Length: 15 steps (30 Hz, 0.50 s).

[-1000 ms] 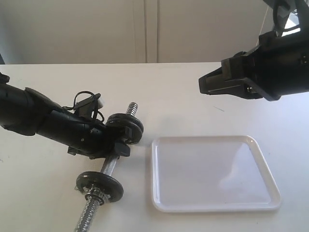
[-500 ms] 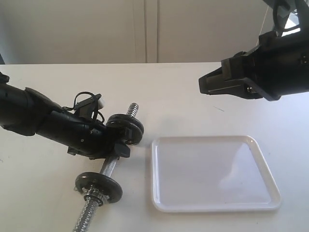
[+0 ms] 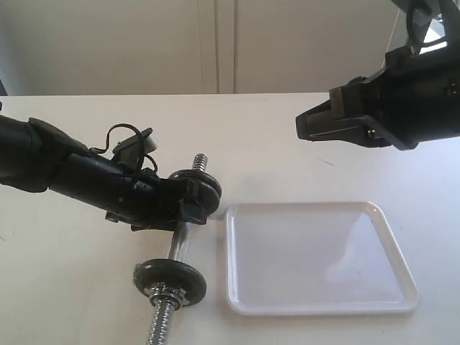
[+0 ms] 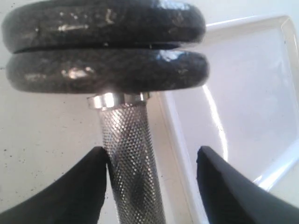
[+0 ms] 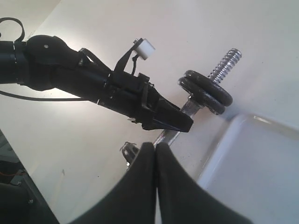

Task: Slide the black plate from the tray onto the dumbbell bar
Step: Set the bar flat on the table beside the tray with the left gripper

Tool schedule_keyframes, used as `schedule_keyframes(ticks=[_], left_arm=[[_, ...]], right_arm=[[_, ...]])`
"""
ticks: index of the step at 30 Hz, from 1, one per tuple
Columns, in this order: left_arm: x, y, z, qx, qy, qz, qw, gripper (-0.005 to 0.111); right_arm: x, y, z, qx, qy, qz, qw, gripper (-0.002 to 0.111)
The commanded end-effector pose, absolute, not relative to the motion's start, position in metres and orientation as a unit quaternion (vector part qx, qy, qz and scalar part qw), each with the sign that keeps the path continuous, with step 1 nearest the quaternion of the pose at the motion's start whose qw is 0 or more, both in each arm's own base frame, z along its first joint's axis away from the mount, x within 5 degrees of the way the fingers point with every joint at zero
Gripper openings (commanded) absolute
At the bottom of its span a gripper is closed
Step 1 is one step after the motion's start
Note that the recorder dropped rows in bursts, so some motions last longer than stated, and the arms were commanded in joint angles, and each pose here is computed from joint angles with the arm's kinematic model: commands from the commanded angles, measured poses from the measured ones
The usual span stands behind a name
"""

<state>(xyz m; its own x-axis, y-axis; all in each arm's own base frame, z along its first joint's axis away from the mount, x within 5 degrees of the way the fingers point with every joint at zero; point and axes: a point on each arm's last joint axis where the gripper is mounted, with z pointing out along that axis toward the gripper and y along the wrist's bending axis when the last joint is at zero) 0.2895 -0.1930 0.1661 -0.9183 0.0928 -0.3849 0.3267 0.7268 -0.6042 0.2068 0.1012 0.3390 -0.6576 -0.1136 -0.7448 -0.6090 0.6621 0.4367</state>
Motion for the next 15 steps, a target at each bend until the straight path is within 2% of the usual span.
schedule_keyframes(ticks=[1, 11, 15], left_arm=[[0.287, -0.195, 0.174, 0.132, 0.907, -0.365, 0.163, 0.061], [0.286, -0.197, 0.16, 0.129, 0.912, -0.367, 0.134, 0.061], [0.286, -0.197, 0.156, 0.128, 0.913, -0.366, 0.129, 0.052]], right_arm=[[0.206, 0.101, 0.339, -0.211, 0.838, 0.354, 0.356, 0.0], [0.206, 0.101, 0.339, -0.211, 0.838, 0.354, 0.356, 0.0], [0.206, 0.101, 0.339, -0.211, 0.838, 0.354, 0.356, 0.0]])
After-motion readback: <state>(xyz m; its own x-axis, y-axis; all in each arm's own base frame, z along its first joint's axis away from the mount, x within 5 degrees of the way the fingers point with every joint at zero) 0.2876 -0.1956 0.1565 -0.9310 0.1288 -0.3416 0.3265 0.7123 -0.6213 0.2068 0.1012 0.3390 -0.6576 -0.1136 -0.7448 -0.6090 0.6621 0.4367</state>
